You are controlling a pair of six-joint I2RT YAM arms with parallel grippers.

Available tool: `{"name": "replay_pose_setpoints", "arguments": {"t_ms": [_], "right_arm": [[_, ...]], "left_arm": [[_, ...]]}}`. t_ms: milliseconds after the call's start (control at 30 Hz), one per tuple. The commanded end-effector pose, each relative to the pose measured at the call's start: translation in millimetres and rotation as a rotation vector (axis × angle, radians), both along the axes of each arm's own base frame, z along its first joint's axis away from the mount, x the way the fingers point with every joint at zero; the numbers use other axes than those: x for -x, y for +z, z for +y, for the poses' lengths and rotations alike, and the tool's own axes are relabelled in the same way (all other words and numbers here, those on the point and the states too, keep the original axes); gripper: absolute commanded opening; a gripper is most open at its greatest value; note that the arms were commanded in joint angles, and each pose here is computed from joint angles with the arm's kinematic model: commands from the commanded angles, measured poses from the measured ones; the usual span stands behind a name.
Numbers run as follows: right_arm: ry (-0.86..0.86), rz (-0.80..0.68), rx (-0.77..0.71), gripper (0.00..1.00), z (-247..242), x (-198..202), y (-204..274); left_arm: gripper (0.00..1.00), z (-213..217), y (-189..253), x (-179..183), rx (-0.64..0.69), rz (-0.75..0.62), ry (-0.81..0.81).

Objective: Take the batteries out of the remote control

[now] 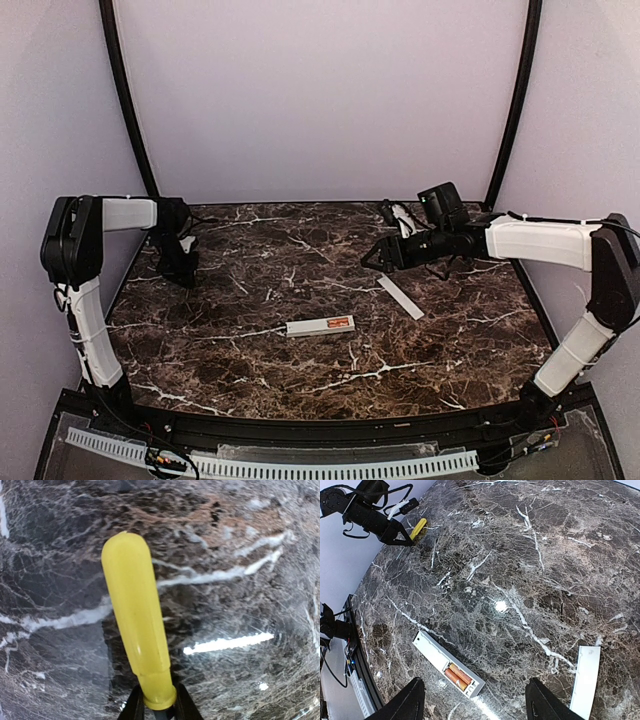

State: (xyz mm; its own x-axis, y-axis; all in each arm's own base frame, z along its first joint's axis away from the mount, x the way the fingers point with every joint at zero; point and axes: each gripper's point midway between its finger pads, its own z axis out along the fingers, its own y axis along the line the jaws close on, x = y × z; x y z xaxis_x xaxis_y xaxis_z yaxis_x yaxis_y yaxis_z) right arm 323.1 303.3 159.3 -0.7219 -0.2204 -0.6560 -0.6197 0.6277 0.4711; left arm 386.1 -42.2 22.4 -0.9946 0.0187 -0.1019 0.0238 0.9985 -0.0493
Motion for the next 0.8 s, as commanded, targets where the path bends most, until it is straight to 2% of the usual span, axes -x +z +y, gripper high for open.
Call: {"name": "replay_pose_setpoints", "arguments": {"t_ms": [0, 200, 400, 533, 767], "right_arm": [[0.010, -0.019, -0.008, 0.69, -2.5, 2.8, 10.1], [0.026, -0.006, -0.020, 0.72, -1.2, 6.1, 17.0], [0.034, -0.003, -0.030, 0.76, -1.1, 8.1, 27.2], [0.029, -0.001, -0.024, 0.79, -4.7, 9.4, 32.7], [0.006, 0.014, -0.014, 0.98, -9.7, 10.5, 37.9]], "left_arm": [[0.03, -24.0, 30.8, 4.2, 0.035, -0.070, -0.096], [0.03, -73.5, 56.8, 4.2, 0.076, -0.175, -0.282], [0.02, -145.3, 98.5, 3.0, 0.230, -0.357, -0.466], [0.01, -176.6, 123.8, 4.9, 0.312, -0.470, -0.555], [0.00, -211.4, 141.0, 16.5, 0.355, -0.580, -0.698]]}}
